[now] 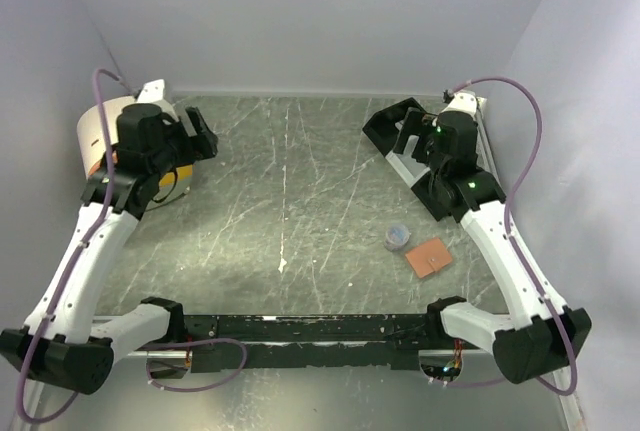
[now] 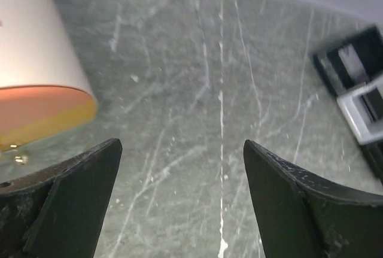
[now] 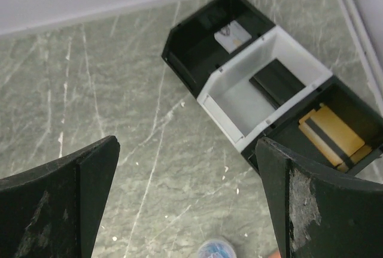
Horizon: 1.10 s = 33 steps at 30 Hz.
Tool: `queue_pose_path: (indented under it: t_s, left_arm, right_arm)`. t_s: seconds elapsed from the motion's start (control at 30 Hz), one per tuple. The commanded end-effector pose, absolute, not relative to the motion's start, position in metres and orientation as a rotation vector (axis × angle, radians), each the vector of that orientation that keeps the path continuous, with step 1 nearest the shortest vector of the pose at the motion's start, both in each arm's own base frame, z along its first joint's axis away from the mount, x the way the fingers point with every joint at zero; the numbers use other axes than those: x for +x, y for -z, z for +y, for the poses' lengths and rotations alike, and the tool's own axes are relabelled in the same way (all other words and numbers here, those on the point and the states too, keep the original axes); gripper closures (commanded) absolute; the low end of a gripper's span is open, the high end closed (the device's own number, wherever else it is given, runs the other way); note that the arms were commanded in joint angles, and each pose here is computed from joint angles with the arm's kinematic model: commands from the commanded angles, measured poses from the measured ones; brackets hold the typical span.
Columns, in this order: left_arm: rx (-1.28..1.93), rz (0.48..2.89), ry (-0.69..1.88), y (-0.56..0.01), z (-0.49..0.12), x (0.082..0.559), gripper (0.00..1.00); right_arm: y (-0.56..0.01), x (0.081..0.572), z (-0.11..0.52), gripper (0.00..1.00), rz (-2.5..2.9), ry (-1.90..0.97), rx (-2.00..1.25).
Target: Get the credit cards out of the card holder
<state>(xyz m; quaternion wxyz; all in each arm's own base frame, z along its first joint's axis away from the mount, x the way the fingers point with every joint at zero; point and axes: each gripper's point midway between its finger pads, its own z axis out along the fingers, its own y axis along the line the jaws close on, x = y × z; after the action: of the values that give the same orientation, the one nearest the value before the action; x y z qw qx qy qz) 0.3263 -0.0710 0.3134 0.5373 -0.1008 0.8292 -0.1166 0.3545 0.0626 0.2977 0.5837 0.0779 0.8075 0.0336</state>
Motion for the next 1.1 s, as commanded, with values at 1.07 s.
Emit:
queue_pose_path:
  t_s: [1.07]
  left_arm:
    - [0.167,2.053,0.606,-0.258,-0.182,0.293,0.06]
  right_arm:
    - [-0.111,0.378,0.071,0.00,2.416,-0.069,0.534]
